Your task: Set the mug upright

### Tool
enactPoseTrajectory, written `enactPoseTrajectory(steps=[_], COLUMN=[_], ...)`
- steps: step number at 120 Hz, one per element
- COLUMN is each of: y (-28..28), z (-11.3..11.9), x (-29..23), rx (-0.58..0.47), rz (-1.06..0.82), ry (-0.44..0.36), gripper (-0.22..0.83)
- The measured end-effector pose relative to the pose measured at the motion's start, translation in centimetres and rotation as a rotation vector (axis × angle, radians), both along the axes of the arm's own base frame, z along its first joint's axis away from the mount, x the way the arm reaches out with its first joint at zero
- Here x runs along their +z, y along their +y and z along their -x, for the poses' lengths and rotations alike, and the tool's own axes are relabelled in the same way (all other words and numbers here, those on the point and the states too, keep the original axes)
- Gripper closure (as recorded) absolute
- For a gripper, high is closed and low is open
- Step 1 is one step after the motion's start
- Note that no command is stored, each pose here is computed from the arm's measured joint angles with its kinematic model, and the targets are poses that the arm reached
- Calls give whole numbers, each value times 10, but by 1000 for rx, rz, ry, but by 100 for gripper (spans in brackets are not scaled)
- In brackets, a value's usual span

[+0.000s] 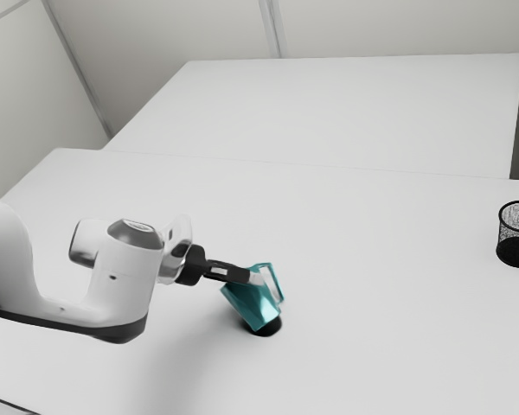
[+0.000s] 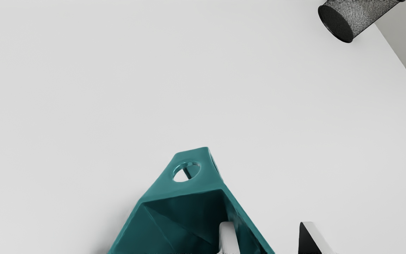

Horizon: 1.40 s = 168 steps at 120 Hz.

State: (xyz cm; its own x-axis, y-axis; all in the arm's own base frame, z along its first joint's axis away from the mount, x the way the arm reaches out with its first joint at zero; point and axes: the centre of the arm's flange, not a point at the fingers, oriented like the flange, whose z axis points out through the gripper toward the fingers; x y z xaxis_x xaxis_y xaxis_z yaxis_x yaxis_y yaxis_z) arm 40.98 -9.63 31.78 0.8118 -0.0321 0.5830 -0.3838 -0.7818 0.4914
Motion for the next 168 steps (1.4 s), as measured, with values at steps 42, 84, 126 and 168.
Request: enactPoseTrajectory(steps=[42,84,126,168], y=[6,14,45,59], z=[-1,-59,-59,-63], x=[12,57,95,66], rx=[6,-205,-461,-167], rz=[-46,-254,-645,-655], ry=[-62,-191,75,309], gripper=[72,74,77,78])
